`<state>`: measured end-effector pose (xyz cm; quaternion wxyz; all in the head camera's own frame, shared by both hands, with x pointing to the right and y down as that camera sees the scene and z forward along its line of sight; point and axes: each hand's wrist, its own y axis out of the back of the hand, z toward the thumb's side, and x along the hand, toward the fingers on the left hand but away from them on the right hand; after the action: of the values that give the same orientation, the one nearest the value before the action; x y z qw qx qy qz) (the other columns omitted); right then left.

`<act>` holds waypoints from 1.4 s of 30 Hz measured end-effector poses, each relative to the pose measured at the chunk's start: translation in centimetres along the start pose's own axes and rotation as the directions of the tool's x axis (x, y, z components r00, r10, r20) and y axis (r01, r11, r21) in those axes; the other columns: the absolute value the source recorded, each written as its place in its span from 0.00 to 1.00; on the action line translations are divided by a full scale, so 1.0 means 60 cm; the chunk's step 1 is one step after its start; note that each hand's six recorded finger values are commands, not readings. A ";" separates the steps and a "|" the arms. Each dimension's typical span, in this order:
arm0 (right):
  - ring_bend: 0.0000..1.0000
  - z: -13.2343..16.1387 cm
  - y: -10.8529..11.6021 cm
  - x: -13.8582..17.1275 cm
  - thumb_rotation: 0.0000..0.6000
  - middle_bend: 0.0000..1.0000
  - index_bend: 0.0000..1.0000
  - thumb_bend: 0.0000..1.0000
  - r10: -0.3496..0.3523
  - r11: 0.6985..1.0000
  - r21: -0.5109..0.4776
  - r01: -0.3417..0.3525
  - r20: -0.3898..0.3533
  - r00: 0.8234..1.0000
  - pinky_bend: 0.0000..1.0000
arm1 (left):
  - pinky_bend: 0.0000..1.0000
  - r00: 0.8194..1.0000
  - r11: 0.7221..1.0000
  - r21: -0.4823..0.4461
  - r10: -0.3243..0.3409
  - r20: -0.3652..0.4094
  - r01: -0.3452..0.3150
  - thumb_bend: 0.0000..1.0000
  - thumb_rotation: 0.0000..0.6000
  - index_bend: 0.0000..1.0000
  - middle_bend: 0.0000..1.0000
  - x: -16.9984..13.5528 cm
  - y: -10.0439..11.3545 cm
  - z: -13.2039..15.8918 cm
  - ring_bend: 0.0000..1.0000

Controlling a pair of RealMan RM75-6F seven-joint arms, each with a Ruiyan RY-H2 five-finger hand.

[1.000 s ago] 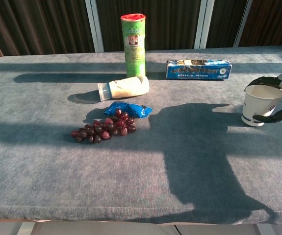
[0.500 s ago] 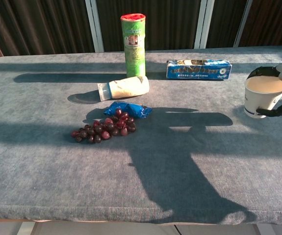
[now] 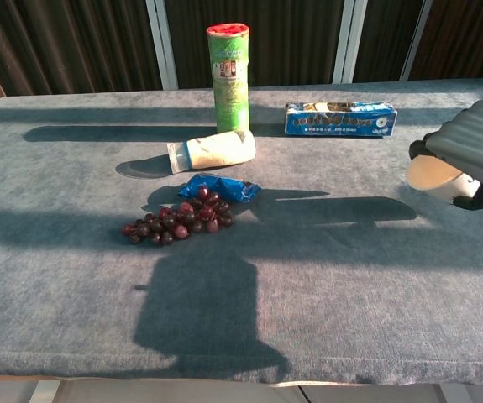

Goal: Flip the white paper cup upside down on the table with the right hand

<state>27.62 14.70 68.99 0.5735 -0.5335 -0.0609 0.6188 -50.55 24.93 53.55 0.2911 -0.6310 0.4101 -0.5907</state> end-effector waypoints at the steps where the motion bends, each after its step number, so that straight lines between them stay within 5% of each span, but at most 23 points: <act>1: 0.45 0.003 -0.003 0.000 1.00 0.48 0.60 0.77 0.029 1.000 0.000 -0.029 -0.006 1.000 0.49 | 0.13 1.000 1.000 0.000 0.000 0.001 0.000 0.48 1.00 0.21 0.05 0.000 0.000 0.000 0.00; 6: 0.39 0.028 -0.022 -0.005 1.00 0.48 0.51 0.77 0.137 0.990 -0.020 -0.139 -0.066 0.988 0.48 | 0.13 1.000 1.000 -0.003 -0.001 0.001 0.001 0.48 1.00 0.21 0.05 0.000 0.001 -0.001 0.00; 15: 0.17 0.028 -0.041 -0.017 1.00 0.27 0.29 0.72 0.156 0.980 -0.114 -0.164 -0.075 0.985 0.34 | 0.13 1.000 1.000 -0.004 -0.003 0.001 0.003 0.48 1.00 0.21 0.05 0.000 0.000 -0.001 0.00; 27: 0.00 0.012 -0.037 -0.026 1.00 0.02 0.02 0.56 0.030 0.958 -0.282 -0.046 -0.062 0.998 0.15 | 0.13 1.000 1.000 0.000 -0.008 0.001 0.008 0.48 1.00 0.21 0.05 0.000 -0.002 0.001 0.00; 35: 0.00 -0.006 -0.034 -0.026 1.00 0.00 0.00 0.40 -0.069 0.934 -0.354 0.056 -0.026 0.997 0.05 | 0.13 1.000 1.000 0.001 -0.012 0.002 0.012 0.48 1.00 0.21 0.05 0.000 -0.003 0.001 0.00; 42: 0.00 -0.036 -0.030 -0.009 1.00 0.00 0.00 0.39 -0.162 0.909 -0.385 0.161 0.029 0.986 0.05 | 0.13 1.000 1.000 -0.004 -0.013 0.000 0.013 0.48 1.00 0.21 0.06 0.000 -0.002 0.000 0.00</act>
<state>30.23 13.75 69.65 0.5065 -0.6302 -0.2243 0.5440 -50.53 24.96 53.66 0.2862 -0.6342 0.4073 -0.5916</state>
